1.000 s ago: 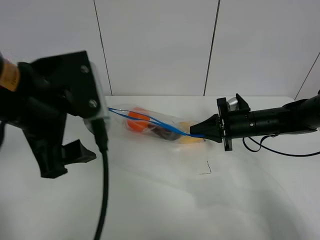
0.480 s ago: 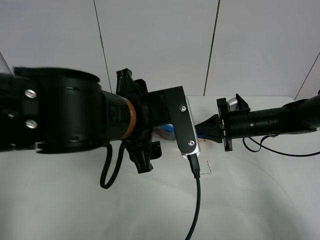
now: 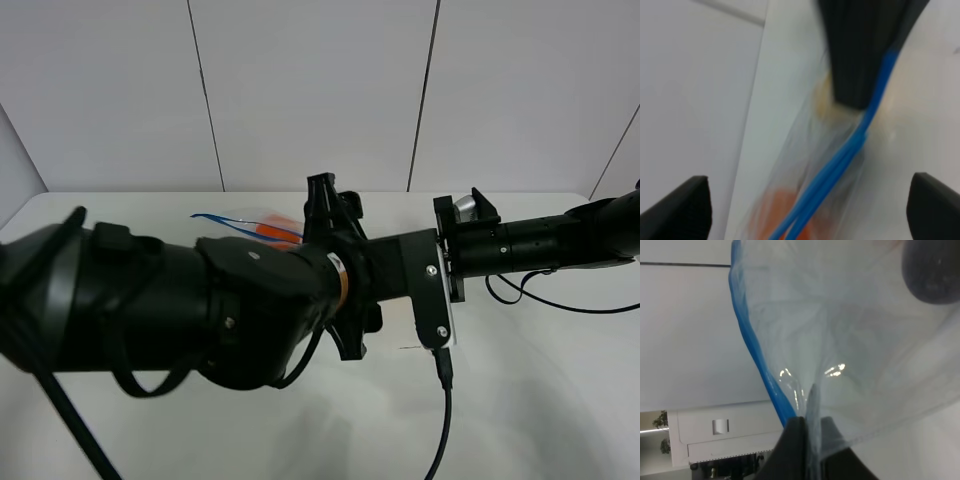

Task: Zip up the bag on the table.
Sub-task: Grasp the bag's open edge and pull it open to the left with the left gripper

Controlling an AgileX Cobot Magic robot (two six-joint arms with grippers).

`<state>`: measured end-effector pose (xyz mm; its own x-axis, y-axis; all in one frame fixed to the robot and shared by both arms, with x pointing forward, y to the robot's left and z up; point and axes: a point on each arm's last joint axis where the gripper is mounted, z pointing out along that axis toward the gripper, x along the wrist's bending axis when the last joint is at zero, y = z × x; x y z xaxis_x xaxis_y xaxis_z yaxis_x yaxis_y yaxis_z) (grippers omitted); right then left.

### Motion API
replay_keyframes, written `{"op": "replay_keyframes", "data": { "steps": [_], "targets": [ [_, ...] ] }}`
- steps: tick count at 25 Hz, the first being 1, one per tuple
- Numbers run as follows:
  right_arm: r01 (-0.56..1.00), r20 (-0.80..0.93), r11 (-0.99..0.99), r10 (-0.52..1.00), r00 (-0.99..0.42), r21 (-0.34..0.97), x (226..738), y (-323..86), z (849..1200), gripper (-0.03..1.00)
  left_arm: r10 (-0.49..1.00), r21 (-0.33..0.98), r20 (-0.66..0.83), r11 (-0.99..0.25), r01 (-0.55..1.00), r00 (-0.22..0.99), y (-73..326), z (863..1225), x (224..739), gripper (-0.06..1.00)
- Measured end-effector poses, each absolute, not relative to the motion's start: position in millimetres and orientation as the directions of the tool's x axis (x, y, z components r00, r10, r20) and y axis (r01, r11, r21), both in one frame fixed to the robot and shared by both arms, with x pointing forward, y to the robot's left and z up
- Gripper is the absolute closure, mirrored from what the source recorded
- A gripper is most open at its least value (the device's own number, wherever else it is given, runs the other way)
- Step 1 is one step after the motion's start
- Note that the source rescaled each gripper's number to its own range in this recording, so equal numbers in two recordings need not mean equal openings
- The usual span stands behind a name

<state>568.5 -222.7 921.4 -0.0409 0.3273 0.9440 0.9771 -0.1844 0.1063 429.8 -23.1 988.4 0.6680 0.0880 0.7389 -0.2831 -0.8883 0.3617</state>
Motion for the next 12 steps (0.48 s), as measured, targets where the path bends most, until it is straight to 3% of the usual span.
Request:
{"op": "replay_keyframes", "data": {
  "steps": [6,12],
  "targets": [
    [0.977,0.945,-0.186,0.326,-0.036,0.101,568,-223,921,0.97,0.012,0.295,0.759,-0.897,-0.328,0.651,-34,962,430,0.08],
    [0.977,0.945,-0.186,0.326,-0.035,0.100,568,-223,921,0.97,-0.012,0.273,0.787,-0.890,-0.366,0.616,-38,957,436,0.10]
  ]
}}
